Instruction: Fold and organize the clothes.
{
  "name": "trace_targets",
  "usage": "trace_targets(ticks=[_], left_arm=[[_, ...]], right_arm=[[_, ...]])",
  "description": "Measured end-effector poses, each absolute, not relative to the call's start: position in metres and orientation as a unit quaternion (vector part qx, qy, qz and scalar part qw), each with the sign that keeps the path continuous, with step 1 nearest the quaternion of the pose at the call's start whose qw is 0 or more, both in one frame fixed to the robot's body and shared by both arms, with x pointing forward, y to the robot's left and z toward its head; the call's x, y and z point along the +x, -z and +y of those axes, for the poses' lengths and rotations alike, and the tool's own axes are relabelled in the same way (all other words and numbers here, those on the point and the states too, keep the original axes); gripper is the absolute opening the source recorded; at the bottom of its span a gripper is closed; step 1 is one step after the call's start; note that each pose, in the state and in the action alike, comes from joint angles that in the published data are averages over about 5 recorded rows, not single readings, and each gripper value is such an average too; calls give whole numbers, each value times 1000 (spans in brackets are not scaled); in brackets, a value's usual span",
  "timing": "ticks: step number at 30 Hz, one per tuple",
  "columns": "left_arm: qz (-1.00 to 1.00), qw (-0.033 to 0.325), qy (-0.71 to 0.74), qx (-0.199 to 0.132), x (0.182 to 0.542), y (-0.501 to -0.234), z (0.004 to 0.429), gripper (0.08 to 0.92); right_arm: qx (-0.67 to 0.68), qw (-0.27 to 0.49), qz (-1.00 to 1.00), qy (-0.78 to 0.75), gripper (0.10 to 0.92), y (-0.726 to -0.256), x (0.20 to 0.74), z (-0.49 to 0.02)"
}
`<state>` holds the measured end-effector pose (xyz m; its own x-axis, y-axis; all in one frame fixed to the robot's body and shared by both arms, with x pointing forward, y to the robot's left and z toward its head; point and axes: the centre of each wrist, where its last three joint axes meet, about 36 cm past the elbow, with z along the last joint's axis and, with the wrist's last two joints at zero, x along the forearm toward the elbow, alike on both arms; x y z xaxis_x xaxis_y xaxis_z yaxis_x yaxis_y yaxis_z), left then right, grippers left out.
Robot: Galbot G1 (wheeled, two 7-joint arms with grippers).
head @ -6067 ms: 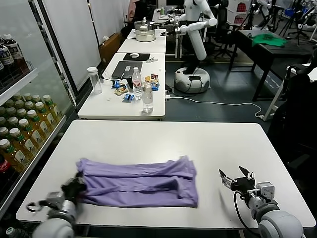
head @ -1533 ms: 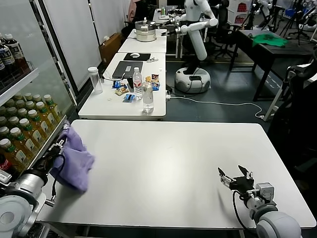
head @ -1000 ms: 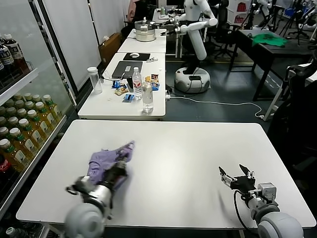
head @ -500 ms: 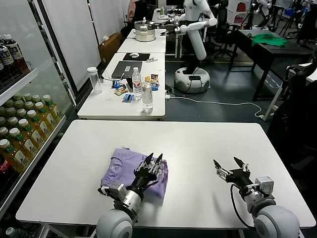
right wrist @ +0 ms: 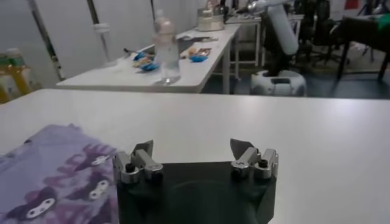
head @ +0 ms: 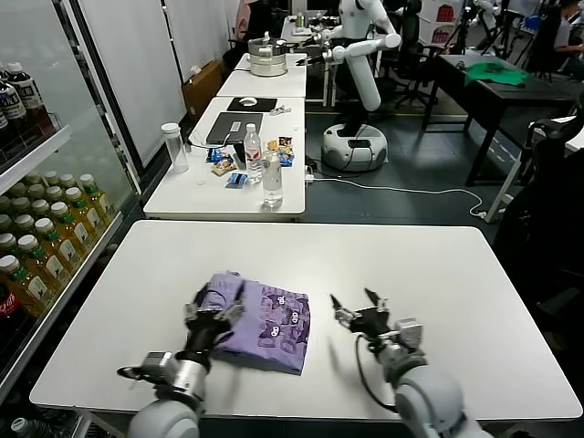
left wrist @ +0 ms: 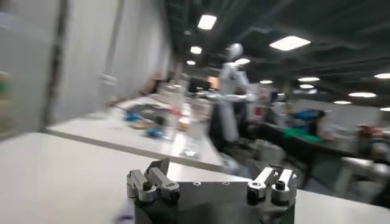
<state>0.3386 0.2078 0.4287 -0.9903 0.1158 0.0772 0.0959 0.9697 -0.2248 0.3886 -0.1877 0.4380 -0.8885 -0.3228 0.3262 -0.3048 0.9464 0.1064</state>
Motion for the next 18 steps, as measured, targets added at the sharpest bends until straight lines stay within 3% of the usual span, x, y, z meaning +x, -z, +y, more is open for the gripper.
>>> trace_targets(ticks=[5, 12, 18], left_arm=[[-994, 37, -99, -15, 336, -427, 227, 823], [-996, 30, -88, 12, 334, -425, 240, 823], [-996, 27, -82, 25, 332, -425, 247, 823]], right_arm=[[174, 190, -966, 27, 823, -417, 395, -152], [186, 214, -958, 33, 815, -395, 397, -115], [192, 218, -956, 36, 673, -388, 400, -101]])
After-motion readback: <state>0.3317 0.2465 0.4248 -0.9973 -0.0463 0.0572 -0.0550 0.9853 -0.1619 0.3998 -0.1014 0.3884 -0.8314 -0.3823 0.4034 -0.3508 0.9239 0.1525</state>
